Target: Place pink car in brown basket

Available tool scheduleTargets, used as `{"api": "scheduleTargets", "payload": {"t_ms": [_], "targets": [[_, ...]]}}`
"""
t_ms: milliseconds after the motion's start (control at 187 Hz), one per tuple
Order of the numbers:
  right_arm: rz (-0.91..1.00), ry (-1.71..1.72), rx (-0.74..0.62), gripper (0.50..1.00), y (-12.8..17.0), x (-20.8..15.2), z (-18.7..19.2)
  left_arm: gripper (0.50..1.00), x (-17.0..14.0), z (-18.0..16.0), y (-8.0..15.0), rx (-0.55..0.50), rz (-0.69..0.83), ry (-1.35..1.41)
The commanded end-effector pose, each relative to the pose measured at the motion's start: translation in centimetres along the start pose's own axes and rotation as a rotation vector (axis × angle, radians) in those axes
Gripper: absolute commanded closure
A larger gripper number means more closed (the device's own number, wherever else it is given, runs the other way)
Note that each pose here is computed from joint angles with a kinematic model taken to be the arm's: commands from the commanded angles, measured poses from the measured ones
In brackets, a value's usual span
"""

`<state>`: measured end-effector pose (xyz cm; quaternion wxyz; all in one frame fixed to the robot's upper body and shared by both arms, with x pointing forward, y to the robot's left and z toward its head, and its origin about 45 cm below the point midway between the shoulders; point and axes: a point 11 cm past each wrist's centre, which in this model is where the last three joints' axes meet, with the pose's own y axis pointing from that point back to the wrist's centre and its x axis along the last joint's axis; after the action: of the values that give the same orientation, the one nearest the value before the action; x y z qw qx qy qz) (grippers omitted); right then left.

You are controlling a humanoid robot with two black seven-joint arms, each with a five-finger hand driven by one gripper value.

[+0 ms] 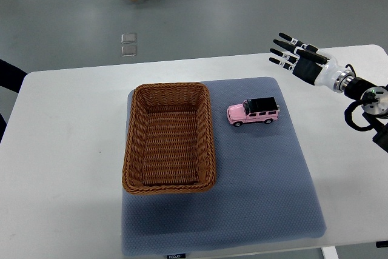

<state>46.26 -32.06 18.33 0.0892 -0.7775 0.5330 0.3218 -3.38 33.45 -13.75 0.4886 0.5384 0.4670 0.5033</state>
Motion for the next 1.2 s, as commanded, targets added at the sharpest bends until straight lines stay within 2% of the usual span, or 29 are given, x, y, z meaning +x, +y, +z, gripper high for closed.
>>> {"api": "scheduleTargets", "payload": {"t_ms": [0,765,973,1193], "targets": [[-0.01,0.0,-0.007,0.583,-0.1,-0.2,0.3,0.5,0.0,-0.2,0.0,0.007,0.001,-0.002],[-0.035,0.057,-0.03,0.585,0.2,-0.2,0.7,0.5,0.0,0.4,0.0,-0.003,0.0,0.001],[-0.031,0.208,-0.063,0.587,0.3,0.0,0.2,0.5,0.0,0.4,0.0,-0.002,0.0,-0.001],[-0.036,0.56,-0.104,0.587,1.2,0.5,-2.0,0.5,0.0,0.4,0.0,-0.003,0.0,0.001]]}}
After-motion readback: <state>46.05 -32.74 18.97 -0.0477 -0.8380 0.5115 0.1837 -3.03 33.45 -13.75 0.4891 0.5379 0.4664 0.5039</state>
